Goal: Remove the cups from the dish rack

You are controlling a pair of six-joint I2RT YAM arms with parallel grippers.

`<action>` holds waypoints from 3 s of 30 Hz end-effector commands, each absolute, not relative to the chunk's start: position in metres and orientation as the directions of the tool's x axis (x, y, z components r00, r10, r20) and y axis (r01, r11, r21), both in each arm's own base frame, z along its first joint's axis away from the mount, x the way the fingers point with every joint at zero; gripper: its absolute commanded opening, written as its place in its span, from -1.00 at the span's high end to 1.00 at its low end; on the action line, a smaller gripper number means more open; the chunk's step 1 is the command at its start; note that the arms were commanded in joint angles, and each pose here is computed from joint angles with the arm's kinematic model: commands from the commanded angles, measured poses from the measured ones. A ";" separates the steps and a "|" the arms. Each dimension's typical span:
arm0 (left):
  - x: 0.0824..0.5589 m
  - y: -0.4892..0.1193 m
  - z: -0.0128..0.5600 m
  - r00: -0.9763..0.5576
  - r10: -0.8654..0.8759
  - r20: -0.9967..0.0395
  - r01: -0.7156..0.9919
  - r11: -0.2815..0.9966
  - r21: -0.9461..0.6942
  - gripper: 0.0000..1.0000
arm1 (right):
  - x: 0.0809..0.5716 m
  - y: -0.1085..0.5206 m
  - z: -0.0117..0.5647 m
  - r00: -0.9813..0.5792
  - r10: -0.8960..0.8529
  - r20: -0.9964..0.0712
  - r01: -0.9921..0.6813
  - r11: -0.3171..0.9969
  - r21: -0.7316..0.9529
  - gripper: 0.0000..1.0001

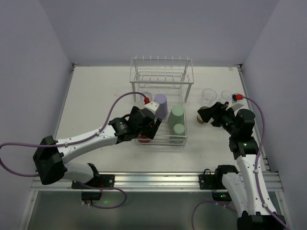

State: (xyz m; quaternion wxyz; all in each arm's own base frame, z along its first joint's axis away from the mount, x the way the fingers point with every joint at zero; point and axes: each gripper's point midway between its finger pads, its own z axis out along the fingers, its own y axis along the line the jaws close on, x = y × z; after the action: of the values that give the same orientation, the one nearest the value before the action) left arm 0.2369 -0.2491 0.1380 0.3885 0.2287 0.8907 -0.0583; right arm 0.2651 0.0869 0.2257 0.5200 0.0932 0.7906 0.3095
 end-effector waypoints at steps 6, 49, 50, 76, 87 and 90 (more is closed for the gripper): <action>0.228 -0.263 0.122 -0.628 0.369 -0.686 0.490 0.871 0.020 -0.89 | 0.264 0.091 0.241 -0.414 0.467 -0.782 -0.219 0.782 0.583 -0.57; 0.209 -0.239 0.083 -0.697 0.526 -0.488 0.536 0.834 0.133 -1.00 | 0.265 0.095 0.237 -0.452 0.462 -0.763 -0.221 0.771 0.597 -0.82; 0.208 -0.239 0.084 -0.698 0.528 -0.483 0.536 0.833 0.136 -1.00 | 0.264 0.096 0.236 -0.455 0.461 -0.762 -0.222 0.770 0.598 -0.84; 0.197 -0.239 0.161 -0.735 0.405 -0.544 0.474 0.881 0.016 -1.00 | 0.245 0.121 0.244 -0.474 0.402 -0.783 -0.346 0.733 0.586 -0.90; 0.197 -0.237 0.128 -0.764 0.442 -0.469 0.485 0.874 0.034 -1.00 | 0.242 0.125 0.245 -0.476 0.395 -0.786 -0.365 0.724 0.585 -0.90; 0.195 -0.238 0.118 -0.771 0.450 -0.450 0.497 0.867 0.016 -0.93 | 0.242 0.125 0.244 -0.479 0.396 -0.784 -0.361 0.725 0.587 -0.90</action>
State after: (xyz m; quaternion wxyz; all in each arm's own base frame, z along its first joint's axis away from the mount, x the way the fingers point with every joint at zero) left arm 0.2145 -0.2431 0.1394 0.2802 0.2233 0.9324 -0.0481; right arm 0.2451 0.1196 0.2349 0.5050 0.0287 0.7843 0.3592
